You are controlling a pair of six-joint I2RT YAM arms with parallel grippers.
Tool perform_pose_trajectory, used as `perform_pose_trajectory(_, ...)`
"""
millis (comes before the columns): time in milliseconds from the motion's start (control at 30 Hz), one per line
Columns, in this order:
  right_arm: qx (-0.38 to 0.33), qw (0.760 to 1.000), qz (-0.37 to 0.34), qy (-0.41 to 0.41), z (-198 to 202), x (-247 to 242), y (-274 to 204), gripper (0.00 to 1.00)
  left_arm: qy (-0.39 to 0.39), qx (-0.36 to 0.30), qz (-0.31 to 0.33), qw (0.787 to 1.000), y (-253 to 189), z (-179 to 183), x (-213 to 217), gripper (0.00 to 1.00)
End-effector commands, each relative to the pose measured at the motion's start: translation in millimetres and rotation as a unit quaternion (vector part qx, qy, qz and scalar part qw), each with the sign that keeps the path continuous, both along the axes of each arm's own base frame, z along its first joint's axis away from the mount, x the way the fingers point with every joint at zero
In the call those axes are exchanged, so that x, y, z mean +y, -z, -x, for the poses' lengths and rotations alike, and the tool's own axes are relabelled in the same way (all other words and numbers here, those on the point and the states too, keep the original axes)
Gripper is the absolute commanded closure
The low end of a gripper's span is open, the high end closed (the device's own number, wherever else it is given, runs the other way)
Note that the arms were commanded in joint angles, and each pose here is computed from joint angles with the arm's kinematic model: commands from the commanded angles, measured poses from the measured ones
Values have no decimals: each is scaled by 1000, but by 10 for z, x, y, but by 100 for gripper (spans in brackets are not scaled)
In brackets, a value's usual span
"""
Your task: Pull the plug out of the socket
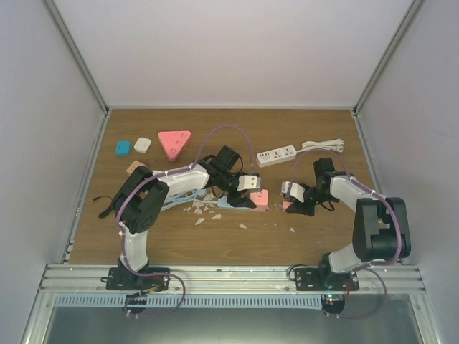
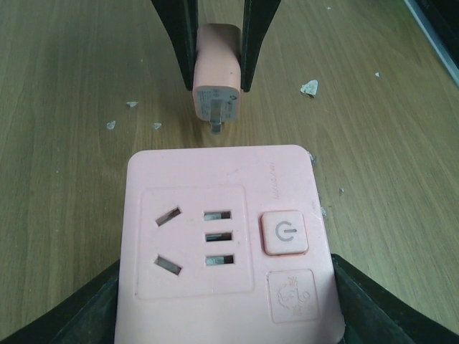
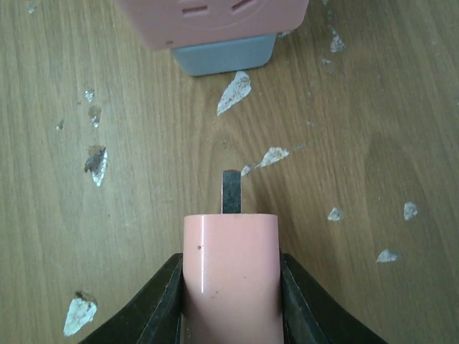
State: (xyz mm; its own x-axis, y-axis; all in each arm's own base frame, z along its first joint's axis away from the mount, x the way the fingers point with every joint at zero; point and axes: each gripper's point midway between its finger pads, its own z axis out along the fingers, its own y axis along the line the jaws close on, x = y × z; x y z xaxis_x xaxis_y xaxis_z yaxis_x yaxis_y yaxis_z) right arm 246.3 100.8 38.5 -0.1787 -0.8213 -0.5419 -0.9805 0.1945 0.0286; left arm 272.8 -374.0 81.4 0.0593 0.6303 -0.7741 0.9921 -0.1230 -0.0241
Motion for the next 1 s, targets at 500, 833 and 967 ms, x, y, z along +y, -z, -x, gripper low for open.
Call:
perform_pose_trajectory(500, -121, 981, -149, 28, -347, 239, -1332, 84, -48, 39, 56, 997, -990, -207, 176, 1)
perform_pose_trajectory(833, -255, 946, -198, -2, -560, 822, -2025, 81, -100, 234, 137, 957, -1573, -118, 296, 1)
perform_pose_trajectory(967, -272, 940, -204, -17, -607, 1079, -2138, 80, -130, 291, 158, 935, -1717, -235, 425, 1)
